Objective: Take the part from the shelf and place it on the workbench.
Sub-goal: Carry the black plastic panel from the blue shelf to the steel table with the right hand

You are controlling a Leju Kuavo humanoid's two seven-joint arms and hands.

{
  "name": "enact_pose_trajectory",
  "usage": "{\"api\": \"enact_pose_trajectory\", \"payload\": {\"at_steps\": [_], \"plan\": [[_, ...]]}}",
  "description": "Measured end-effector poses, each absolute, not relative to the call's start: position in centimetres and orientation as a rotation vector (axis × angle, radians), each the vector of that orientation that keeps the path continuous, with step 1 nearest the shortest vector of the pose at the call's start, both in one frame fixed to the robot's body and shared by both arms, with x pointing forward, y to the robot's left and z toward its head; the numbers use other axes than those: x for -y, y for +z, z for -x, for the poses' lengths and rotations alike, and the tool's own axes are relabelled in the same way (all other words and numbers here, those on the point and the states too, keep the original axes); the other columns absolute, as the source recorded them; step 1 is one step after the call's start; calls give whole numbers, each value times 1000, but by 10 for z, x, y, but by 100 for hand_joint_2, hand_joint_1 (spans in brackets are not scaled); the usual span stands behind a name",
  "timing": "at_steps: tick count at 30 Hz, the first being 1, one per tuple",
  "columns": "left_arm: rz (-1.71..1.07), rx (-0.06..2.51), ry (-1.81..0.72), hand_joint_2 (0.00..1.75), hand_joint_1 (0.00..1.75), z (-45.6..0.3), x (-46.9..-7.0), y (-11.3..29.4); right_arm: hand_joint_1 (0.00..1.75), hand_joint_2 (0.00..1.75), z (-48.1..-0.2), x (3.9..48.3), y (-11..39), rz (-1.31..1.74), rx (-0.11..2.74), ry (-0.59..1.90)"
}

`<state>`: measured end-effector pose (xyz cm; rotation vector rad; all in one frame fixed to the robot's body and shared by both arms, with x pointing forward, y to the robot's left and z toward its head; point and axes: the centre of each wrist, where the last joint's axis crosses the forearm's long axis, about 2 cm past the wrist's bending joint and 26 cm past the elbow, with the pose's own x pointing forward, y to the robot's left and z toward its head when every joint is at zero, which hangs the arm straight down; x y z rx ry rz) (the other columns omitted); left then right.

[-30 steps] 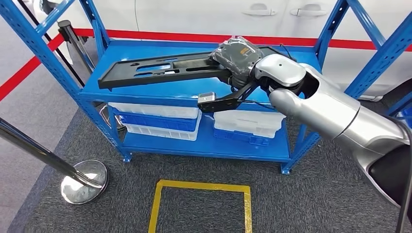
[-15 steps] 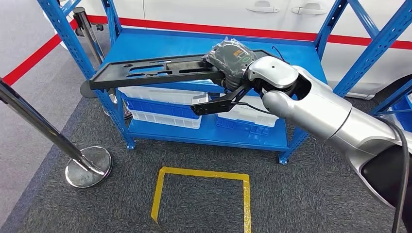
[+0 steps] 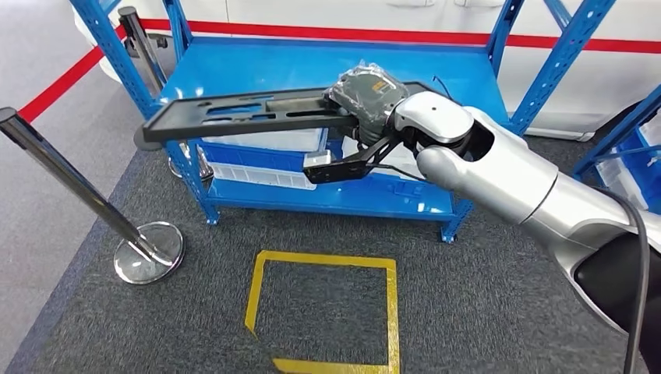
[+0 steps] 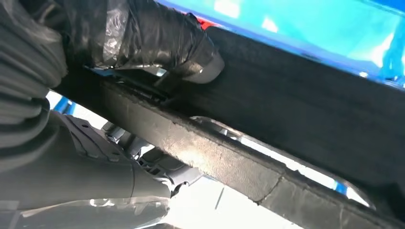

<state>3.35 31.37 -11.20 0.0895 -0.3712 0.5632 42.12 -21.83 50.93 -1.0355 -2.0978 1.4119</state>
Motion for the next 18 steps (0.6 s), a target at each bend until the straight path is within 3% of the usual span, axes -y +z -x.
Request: {"api": "enact_pose_trajectory", "payload": {"at_steps": [18], "plan": [[-93,381,563,175,0,-36,-315,-112,175,175,-425,216,505,1022,2089,1402]]}}
